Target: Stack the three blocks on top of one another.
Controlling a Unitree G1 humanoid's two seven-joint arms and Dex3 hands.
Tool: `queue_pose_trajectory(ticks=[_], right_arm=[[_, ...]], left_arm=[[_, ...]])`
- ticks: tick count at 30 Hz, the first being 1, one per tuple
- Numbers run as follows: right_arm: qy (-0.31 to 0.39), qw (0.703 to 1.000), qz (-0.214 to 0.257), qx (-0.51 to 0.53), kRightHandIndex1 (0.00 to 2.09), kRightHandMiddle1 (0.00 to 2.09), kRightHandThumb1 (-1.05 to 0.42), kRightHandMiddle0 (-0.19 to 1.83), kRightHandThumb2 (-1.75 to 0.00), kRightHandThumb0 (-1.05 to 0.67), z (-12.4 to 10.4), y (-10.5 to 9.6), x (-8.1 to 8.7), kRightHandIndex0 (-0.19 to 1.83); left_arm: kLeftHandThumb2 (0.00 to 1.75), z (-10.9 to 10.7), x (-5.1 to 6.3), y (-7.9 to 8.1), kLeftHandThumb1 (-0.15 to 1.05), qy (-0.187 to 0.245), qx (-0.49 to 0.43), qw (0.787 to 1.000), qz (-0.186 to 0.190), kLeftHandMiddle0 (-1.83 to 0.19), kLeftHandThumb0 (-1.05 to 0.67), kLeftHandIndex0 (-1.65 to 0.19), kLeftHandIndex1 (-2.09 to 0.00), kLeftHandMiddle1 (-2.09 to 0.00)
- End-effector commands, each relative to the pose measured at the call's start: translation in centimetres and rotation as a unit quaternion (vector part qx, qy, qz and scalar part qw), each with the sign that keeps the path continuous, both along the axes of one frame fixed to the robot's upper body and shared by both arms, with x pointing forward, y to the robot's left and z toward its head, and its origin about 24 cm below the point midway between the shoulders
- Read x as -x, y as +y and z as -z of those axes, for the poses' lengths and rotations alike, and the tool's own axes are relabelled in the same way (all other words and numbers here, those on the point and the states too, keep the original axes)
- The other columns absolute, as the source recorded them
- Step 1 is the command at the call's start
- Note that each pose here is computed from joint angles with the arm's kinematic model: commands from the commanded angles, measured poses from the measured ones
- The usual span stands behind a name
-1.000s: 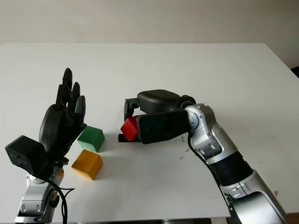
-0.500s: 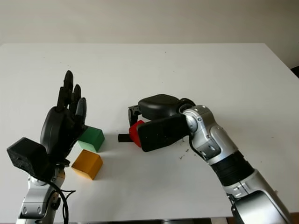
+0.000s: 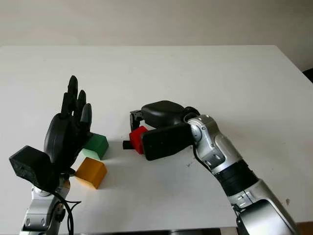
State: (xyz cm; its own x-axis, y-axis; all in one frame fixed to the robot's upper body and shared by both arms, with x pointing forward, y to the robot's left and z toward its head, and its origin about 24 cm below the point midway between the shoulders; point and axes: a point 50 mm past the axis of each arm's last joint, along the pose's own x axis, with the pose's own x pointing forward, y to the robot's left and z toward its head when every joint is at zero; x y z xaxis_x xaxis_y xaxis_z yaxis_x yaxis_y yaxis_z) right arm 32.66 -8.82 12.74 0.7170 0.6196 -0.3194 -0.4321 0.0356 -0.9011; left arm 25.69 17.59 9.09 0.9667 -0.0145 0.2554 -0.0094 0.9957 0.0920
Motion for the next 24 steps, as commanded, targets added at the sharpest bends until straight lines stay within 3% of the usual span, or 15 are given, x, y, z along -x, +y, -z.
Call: queue_pose_trajectory(ticks=[1, 17, 19, 20, 22, 24], right_arm=[[0.004, 1.0, 0.0, -0.006, 0.04, 1.48, -0.97, 0.34, -0.06, -0.45, -0.1, 0.1, 0.1, 0.25], [0.011, 1.0, -0.001, 0.006, 0.04, 1.45, -0.97, 0.31, -0.05, -0.46, 0.1, -0.1, 0.1, 0.24], [0.013, 1.0, 0.0, 0.011, 0.03, 1.23, -0.94, 0.18, -0.05, -0.52, 0.1, -0.3, 0.0, 0.19], [0.017, 1.0, -0.001, 0.017, 0.02, 0.93, -0.92, 0.07, -0.05, -0.57, 0.0, -0.5, 0.0, 0.1], [0.019, 0.999, -0.004, 0.025, 0.03, 0.4, -0.9, 0.04, -0.05, -0.63, 0.0, -0.8, 0.1, -0.05], [0.017, 0.999, -0.006, 0.037, 0.02, 0.21, -0.9, -0.02, -0.05, -0.66, -0.2, -1.1, 0.2, -0.13]], left_arm=[[0.59, -0.3, 0.2, -0.1, 1.05, -0.01, -0.001, 1.0, -0.002, 0.15, -0.68, 0.17, -0.05, -0.05], [0.58, -0.2, 0.3, -0.1, 1.05, -0.008, 0.003, 1.0, -0.004, 0.14, -0.68, 0.16, -0.06, -0.05], [0.58, -0.2, 0.3, 0.0, 1.05, -0.008, 0.002, 1.0, -0.003, 0.14, -0.68, 0.16, -0.06, -0.05], [0.58, -0.2, 0.3, 0.0, 1.05, -0.008, 0.003, 1.0, -0.003, 0.14, -0.68, 0.16, -0.06, -0.05], [0.58, -0.2, 0.2, 0.0, 1.05, -0.009, 0.005, 1.0, -0.003, 0.14, -0.68, 0.15, -0.06, -0.06], [0.58, -0.2, 0.2, 0.0, 1.05, -0.007, 0.003, 1.0, -0.004, 0.13, -0.69, 0.15, -0.06, -0.06]])
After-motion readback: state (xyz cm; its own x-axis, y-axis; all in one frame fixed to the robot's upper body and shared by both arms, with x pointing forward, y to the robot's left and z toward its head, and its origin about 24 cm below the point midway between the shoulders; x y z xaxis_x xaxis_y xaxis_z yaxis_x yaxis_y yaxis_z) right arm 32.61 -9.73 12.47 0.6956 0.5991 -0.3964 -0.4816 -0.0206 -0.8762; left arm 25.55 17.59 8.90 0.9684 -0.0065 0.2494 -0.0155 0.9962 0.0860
